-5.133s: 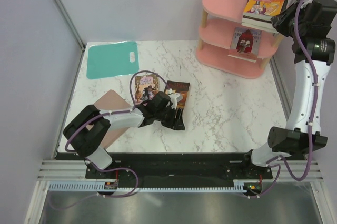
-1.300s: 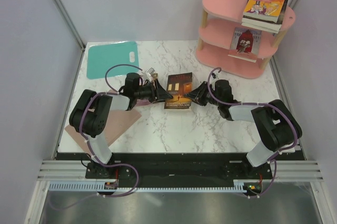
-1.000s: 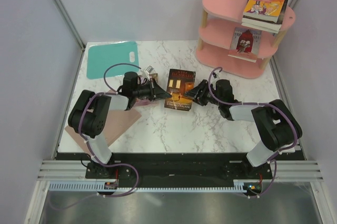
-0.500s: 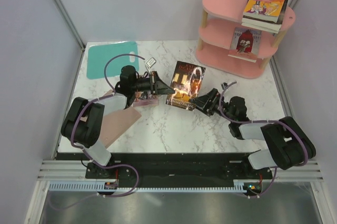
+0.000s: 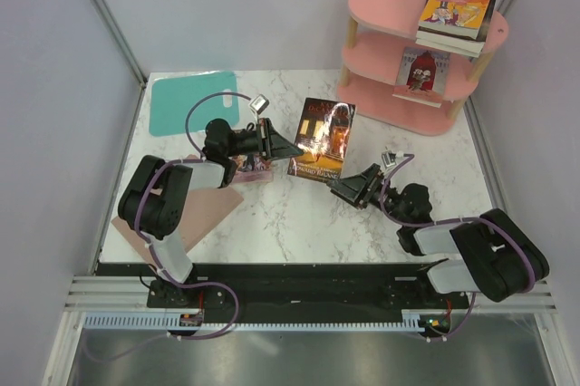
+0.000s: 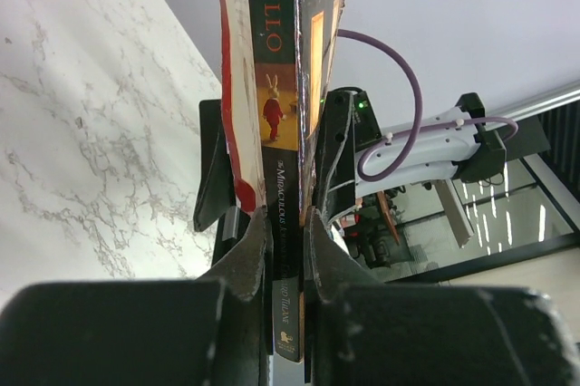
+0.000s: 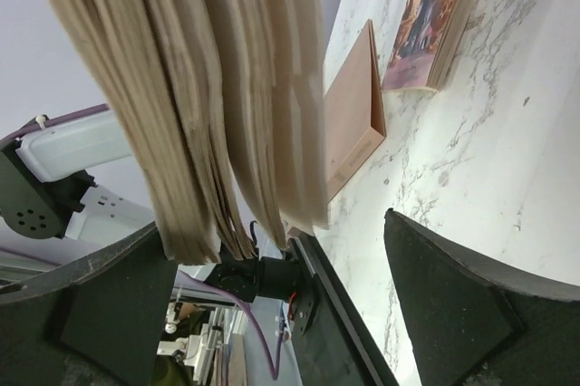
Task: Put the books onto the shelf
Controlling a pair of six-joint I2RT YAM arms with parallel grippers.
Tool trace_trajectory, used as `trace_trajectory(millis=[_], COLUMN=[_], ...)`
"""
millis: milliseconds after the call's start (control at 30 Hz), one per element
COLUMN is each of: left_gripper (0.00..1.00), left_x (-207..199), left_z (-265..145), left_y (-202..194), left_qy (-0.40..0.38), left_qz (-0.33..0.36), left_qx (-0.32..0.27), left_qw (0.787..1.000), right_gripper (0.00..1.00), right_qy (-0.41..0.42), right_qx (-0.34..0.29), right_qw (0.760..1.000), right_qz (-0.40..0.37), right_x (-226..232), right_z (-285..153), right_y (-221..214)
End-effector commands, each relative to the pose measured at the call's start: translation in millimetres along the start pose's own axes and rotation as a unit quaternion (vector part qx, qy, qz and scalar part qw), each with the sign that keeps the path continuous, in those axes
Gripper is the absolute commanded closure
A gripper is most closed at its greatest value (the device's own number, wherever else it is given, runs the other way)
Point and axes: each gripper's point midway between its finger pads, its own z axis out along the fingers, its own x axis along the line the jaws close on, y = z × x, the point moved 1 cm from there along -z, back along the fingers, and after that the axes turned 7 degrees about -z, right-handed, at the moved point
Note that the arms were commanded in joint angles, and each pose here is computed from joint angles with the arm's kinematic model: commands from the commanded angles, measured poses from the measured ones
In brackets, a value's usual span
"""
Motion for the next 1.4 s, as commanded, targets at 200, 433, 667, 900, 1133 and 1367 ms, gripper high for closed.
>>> trace_trajectory(millis=[200,433,667,900,1133,1367], left_gripper=[0.98,0.98,0.98,0.98,0.98,0.98], left_x=[-25,-19,-15,-12,-7,-4], left_z=[1,-1,0,2,4,8], left_y=[-1,-5,-6,-1,5,10], left_qy=[-0.038,-0.036,-0.035,-0.034,-0.028,-0.021], left_qz=[0.036,0.029,0.023,0.02,0.021,0.022], left_qx=[0.01,0.012,0.007,0.0,-0.006,-0.011], left_qw=[0.999,0.999,0.999,0.999,0.999,0.999], right_gripper=[0.14,0.15,0.16,0.37,0.66,0.68], right_qy=[0.052,0.046,0.039,0.054,0.012,-0.023], right_qx=[-0.076,-0.093,-0.078,-0.055,-0.033,-0.019], right_qw=[0.996,0.994,0.995,0.997,0.999,0.999], right_qz=[-0.008,-0.034,-0.041,-0.023,-0.025,-0.033], right_x=[28,43,48,51,41,36], right_z=[3,11,18,17,20,21], right_y=[24,42,46,36,32,26])
